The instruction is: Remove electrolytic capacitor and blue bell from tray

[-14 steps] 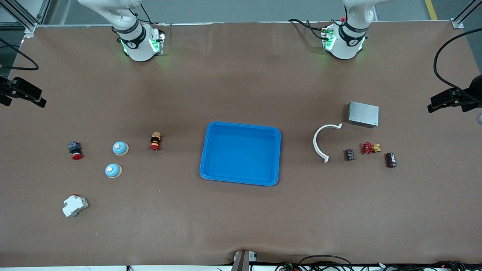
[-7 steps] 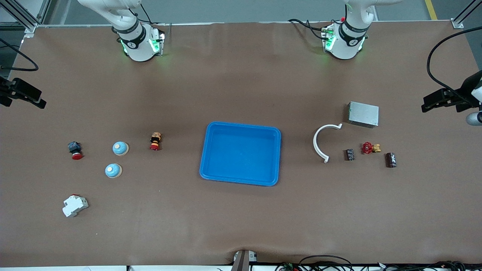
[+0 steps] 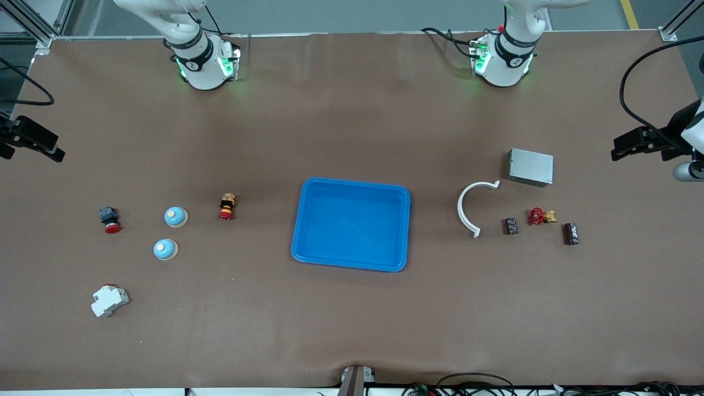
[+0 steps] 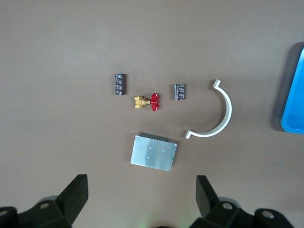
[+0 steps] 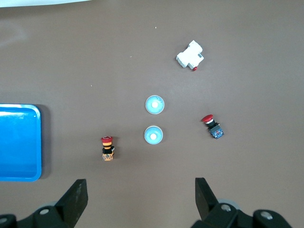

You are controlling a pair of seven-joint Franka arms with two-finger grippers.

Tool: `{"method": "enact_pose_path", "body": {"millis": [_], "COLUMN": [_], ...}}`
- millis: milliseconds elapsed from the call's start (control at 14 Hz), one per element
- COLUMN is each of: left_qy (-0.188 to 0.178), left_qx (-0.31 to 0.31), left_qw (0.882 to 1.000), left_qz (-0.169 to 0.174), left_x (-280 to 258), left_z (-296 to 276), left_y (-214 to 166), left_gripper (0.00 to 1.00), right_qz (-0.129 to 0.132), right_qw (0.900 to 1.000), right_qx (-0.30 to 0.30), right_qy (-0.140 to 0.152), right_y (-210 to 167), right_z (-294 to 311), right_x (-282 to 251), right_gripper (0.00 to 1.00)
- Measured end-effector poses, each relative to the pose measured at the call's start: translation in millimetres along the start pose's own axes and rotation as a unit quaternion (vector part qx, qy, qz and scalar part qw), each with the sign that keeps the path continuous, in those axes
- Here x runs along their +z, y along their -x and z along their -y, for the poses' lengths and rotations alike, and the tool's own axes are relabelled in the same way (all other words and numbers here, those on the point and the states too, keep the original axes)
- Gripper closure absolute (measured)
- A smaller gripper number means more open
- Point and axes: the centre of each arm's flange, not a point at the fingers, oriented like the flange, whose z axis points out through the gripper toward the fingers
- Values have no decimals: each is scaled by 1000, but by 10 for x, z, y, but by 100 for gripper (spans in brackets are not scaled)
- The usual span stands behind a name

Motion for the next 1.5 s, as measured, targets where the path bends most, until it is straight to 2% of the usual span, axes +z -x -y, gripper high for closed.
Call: {"method": "enact_pose_path", "body": {"millis": [429,643,786,1500], "left_qy": [1,2,2,1], "left_qx": [-1,-6,-5,-7], "left_qw": [1000,1000,1000,999], "left_qz": [-4,-25,-25,-51], "left_x": [-108,-49,33,-72], "left_z": [3,69,55,-2], "left_y": [130,248,325,245], "left_gripper": [0,0,0,0], "right_qz": [-14,-18,-18,-20], "right_qw": [1000,1000,1000,1000], "right_qx": [0,-1,-1,-2], "right_qy": [0,0,0,0], "right_y": [-36,-51,-53,-58], "right_z": [0,-1,-3,10], "right_x": [-7,-2,-1,-3], "right_gripper": [0,0,0,0]}}
